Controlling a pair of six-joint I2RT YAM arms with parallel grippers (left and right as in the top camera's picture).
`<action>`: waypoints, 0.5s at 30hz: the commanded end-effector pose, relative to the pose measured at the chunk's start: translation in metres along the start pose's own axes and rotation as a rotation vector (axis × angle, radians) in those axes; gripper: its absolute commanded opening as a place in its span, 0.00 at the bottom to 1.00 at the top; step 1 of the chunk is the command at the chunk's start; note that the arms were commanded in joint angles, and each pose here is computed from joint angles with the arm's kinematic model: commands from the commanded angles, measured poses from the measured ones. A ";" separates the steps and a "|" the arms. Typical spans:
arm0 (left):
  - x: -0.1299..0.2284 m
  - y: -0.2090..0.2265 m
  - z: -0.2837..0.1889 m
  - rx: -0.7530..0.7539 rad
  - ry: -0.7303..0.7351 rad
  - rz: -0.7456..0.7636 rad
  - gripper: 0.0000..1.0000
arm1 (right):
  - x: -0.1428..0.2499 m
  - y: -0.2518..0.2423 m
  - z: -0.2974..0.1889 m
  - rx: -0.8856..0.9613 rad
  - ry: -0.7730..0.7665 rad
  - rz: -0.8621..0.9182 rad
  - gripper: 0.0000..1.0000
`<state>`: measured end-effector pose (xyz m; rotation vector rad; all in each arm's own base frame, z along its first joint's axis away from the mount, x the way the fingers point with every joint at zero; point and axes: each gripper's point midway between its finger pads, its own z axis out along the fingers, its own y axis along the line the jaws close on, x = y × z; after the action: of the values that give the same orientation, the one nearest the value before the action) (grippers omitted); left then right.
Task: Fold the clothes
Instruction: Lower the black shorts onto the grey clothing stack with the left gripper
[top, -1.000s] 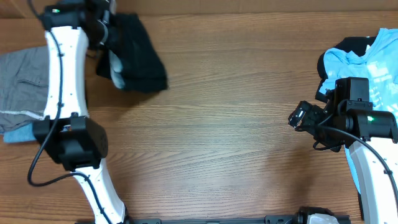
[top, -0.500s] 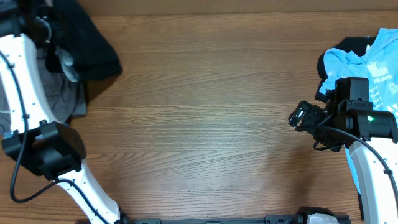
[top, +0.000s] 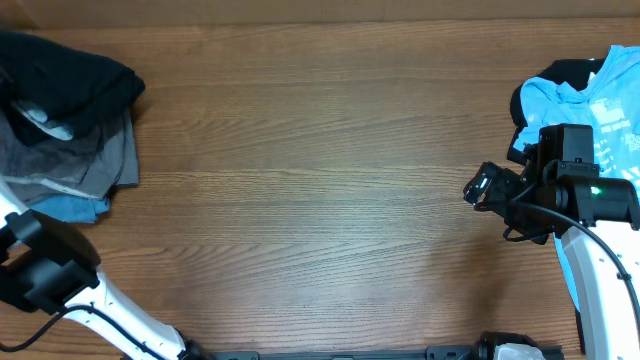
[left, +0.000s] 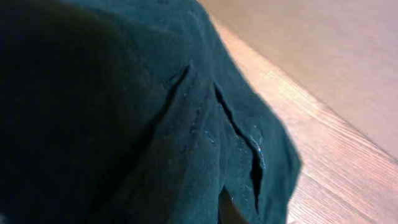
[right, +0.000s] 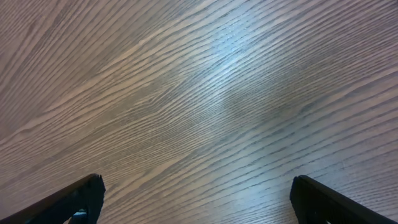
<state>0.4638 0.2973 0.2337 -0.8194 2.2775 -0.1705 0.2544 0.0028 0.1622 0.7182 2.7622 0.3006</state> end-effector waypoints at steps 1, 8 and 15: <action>0.010 0.018 0.003 -0.027 0.008 -0.091 0.04 | -0.004 -0.001 -0.002 0.005 -0.016 0.002 1.00; 0.042 0.048 0.020 -0.156 0.088 -0.155 0.04 | -0.004 -0.001 -0.002 0.005 -0.016 0.002 1.00; 0.069 0.065 0.012 -0.275 0.175 -0.261 0.04 | -0.004 -0.001 -0.002 0.005 -0.016 0.002 1.00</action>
<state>0.4191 0.3021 0.1520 -1.1635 2.4171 -0.1300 0.2543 0.0028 0.1622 0.7188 2.7624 0.3010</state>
